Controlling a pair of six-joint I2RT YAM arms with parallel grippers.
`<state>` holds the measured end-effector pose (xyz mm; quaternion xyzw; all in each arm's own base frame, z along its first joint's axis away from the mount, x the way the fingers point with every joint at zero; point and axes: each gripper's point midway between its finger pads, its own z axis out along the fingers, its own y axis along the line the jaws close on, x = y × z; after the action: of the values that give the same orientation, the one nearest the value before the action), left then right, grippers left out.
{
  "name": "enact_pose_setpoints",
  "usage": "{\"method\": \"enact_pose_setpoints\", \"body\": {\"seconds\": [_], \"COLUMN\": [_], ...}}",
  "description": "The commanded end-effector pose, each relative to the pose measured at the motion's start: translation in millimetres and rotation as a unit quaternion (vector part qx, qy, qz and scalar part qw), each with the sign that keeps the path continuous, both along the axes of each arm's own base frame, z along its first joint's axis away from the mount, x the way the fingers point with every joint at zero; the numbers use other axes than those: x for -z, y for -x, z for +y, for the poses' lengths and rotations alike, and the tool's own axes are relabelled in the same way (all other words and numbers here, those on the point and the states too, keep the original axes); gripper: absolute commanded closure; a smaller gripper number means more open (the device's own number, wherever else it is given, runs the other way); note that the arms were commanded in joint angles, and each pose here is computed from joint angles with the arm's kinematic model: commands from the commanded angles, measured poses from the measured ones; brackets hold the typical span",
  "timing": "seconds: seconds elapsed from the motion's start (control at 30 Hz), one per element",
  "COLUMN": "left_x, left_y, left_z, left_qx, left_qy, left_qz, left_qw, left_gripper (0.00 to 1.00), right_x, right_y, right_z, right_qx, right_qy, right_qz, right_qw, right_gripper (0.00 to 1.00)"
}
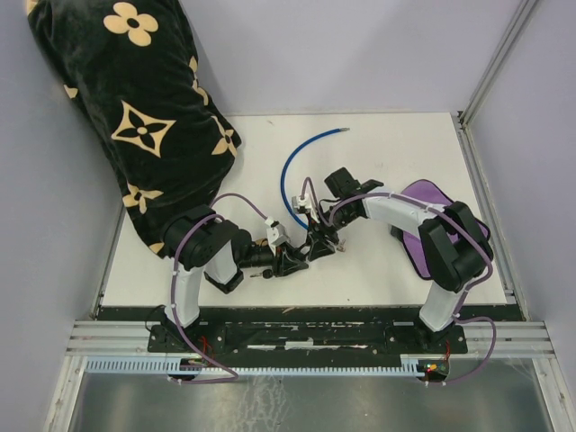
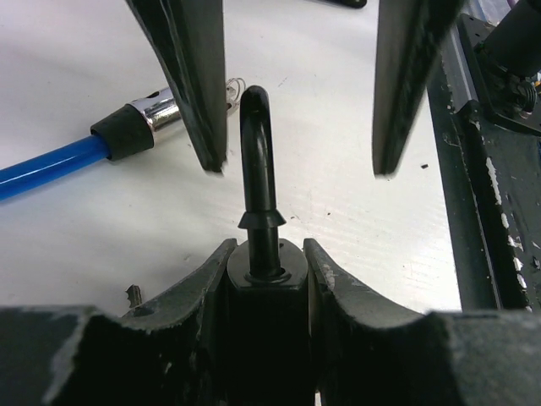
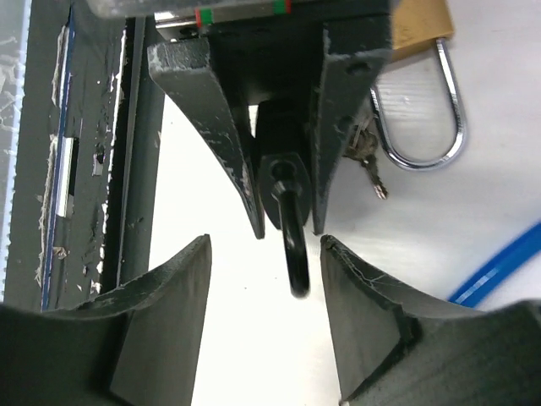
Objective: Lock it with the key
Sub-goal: Lock the lock.
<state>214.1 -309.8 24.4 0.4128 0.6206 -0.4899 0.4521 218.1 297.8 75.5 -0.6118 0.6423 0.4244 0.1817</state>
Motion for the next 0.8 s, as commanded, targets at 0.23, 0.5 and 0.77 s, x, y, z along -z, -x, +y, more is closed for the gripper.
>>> {"method": "enact_pose_setpoints", "body": {"seconds": [0.23,0.5,0.77], "left_x": [-18,-18,-19], "left_y": [-19,-20,-19], "left_z": [3,2,2], "left_qx": [-0.036,-0.036,-0.035], "left_qy": [0.029,0.03,0.031], "left_qz": [-0.077,-0.076,-0.075], "left_qw": [0.996,0.996,0.996], "left_gripper": [0.97,0.97,0.97], "right_x": [-24,-24,-17], "right_y": [-18,-14,-11], "right_z": [-15,-9,-8], "right_qx": [0.017,-0.001,-0.03], "right_qy": [-0.045,-0.071,-0.066], "right_qz": [-0.011,-0.017,-0.02], "right_qw": [0.999,0.997,0.997], "right_gripper": [0.44,0.56,0.81]}}
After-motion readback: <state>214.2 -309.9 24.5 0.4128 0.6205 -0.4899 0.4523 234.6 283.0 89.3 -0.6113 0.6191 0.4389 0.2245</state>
